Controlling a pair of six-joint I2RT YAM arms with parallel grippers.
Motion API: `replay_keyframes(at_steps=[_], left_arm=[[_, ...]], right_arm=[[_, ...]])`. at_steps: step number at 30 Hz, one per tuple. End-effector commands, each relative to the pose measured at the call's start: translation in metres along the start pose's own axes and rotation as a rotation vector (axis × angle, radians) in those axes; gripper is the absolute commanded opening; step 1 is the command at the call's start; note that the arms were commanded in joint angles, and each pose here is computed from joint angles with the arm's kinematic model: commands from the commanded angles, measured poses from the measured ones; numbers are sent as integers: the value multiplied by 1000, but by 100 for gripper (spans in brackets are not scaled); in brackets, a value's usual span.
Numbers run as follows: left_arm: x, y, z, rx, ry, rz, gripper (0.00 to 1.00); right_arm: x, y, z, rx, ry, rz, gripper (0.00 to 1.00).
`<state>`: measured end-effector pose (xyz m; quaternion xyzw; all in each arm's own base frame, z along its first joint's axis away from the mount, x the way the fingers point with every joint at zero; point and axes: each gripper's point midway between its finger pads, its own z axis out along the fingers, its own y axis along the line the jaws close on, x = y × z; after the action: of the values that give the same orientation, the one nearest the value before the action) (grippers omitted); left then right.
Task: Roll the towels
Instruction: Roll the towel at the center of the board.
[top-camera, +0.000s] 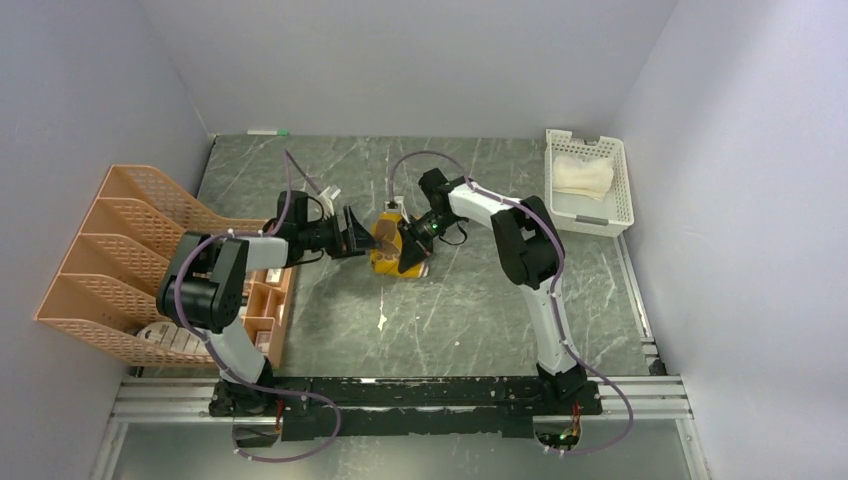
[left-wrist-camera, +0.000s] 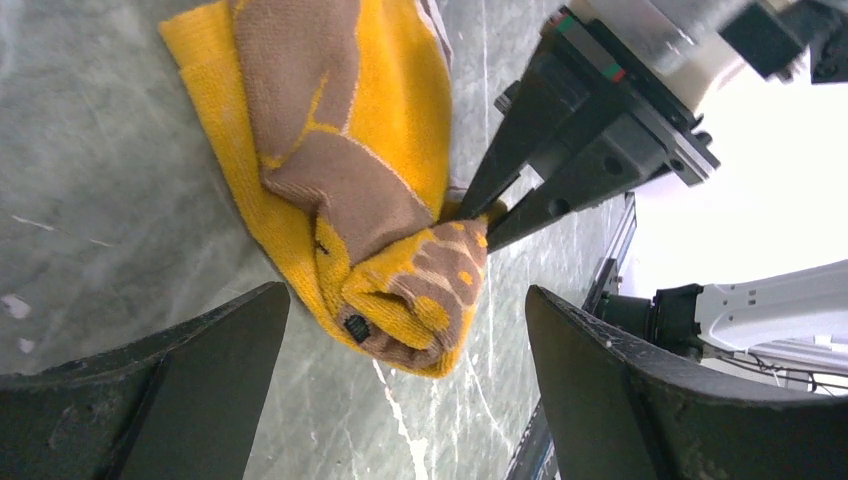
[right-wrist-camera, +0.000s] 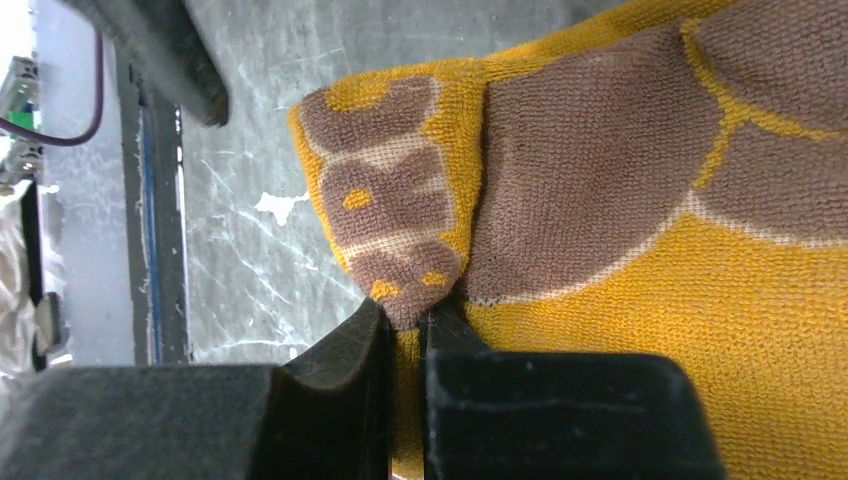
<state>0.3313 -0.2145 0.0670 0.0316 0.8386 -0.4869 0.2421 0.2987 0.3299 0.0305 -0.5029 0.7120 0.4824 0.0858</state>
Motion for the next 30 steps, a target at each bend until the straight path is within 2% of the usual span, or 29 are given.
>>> replay_keyframes(at_steps=[1, 8, 10, 20, 26, 30], left_arm=[[7, -24, -2, 55, 4, 81, 100], [34, -22, 3, -27, 62, 98, 100], [40, -18, -1, -53, 60, 94, 100], [43, 3, -19, -221, -5, 95, 100], [47, 11, -3, -203, 26, 82, 99], [52, 8, 11, -135, 47, 58, 99]], right_arm=[[3, 9, -3, -42, -17, 115, 0], [1, 1, -4, -21, -16, 207, 0], [1, -5, -6, 31, -18, 237, 0], [6, 15, -6, -29, -32, 317, 0], [14, 18, -2, -34, -29, 362, 0], [15, 19, -1, -35, -28, 362, 0]])
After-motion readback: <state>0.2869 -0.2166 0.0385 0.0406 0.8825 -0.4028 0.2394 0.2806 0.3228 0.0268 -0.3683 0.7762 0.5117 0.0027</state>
